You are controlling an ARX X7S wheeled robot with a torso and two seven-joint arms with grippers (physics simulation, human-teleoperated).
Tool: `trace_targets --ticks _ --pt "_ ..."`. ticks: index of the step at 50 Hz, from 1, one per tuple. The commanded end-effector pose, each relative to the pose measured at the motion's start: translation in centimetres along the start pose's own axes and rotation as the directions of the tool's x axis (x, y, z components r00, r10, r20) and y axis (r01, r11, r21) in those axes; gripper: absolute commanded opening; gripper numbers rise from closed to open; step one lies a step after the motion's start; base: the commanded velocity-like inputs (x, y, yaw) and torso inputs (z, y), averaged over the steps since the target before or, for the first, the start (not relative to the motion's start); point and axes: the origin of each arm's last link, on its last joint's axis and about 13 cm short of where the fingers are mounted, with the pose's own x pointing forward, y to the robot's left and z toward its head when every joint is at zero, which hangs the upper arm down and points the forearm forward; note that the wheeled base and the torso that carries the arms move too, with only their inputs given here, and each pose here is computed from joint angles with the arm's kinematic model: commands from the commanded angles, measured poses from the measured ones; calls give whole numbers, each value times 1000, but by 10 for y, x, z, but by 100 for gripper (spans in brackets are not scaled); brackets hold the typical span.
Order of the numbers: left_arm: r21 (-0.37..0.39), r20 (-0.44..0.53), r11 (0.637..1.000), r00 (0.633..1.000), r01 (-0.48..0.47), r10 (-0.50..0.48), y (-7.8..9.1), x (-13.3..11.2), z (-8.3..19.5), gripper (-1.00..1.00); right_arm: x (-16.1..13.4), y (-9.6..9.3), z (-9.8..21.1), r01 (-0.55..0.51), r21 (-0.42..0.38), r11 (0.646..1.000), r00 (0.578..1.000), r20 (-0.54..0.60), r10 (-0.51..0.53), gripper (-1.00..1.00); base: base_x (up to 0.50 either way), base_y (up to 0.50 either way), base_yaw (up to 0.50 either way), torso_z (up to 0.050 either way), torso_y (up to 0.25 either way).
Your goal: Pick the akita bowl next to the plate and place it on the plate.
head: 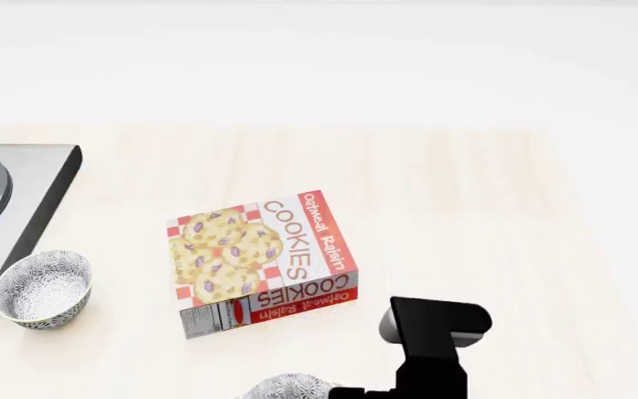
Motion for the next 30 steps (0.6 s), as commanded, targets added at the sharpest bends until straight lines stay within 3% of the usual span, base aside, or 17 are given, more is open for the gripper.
trace_targets --ticks 1,30 --pt "0 0 1000 1000 0 0 0 0 -1 100 5 -2 -1 -7 10 1000 1000 1 7 -100 0 0 0 0 0" --pt "2 0 1000 1000 0 0 -1 -1 2 100 12 -5 -9 14 -8 1000 1000 -28 -14 -100 0 0 0 0 0"
